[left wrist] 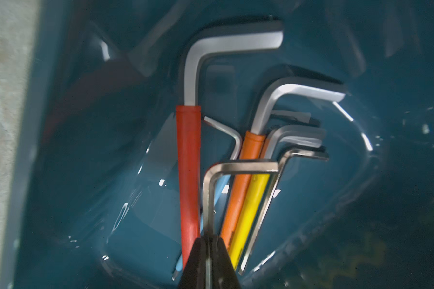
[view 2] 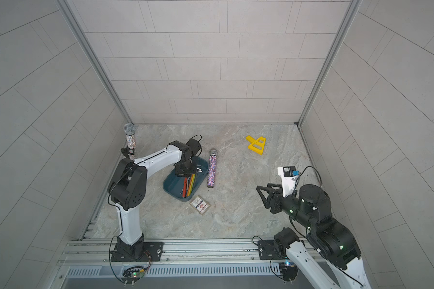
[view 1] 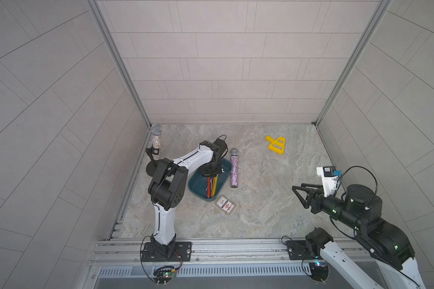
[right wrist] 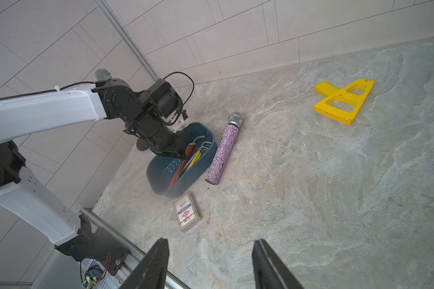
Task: Put the hex key on the desktop into the storage box
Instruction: Place the Allen key in the storage box, then reset both arms
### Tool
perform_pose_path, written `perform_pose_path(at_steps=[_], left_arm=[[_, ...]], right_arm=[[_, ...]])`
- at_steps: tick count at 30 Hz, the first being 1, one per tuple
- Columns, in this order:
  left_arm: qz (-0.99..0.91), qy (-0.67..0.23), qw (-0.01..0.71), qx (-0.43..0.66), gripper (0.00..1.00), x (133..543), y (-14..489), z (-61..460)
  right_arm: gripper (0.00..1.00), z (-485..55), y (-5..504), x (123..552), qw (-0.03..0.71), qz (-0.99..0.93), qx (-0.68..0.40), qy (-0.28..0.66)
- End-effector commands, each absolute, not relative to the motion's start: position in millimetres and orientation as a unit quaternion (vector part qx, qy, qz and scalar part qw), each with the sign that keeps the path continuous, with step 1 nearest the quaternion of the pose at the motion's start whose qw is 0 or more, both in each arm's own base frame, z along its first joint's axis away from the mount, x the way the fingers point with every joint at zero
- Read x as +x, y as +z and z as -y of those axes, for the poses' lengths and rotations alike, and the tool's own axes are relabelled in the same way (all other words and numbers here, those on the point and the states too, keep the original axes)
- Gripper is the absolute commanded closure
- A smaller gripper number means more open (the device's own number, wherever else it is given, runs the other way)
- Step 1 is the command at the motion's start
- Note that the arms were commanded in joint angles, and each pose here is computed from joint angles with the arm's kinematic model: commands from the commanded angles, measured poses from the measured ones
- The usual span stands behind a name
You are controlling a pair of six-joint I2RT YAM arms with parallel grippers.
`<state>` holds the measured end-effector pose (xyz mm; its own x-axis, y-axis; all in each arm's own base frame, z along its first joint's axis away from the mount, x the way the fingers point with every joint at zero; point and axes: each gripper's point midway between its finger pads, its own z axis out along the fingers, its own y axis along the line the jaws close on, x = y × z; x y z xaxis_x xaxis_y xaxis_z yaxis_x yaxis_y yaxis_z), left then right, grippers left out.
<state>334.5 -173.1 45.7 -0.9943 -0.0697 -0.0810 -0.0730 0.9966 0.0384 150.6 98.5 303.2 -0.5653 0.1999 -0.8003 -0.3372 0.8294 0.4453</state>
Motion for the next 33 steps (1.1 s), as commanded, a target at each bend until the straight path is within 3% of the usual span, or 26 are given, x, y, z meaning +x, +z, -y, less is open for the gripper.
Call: perform_pose_path(at_steps=[1,8,20,24,26,27,28,29,33], left_arm=[[-0.997,0.015,0.063,-0.036,0.98,342,50,172],[-0.998,0.022,0.058,-0.034,0.72,340,50,170],[-0.993,0.008,0.108,-0.035,0.69,349,95,170],[-0.987,0.007,0.154,-0.038,0.62,354,130,163],[-0.981,0.017,0.189,-0.046,0.61,355,149,152],[-0.976,0.021,0.211,-0.051,0.61,355,160,146],[-0.971,0.022,0.232,-0.055,0.46,355,171,140],[-0.966,0.017,0.252,-0.054,0.03,354,178,136],[-0.934,-0.038,0.351,-0.055,0.00,345,219,121]], right_arm=[[0.42,-98,297,153,0.462,-0.840,-0.041,0.281],[0.42,-97,295,153,0.459,-0.842,-0.039,0.280],[0.40,-93,294,160,0.461,-0.847,-0.027,0.264],[0.28,-76,287,168,0.458,-0.862,0.012,0.218],[0.00,-66,283,172,0.458,-0.868,0.029,0.190],[0.00,-61,282,175,0.461,-0.869,0.036,0.175],[0.00,-56,283,177,0.465,-0.870,0.043,0.160],[0.00,-52,282,179,0.467,-0.871,0.048,0.146],[0.00,-38,295,191,0.493,-0.863,0.056,0.098]])
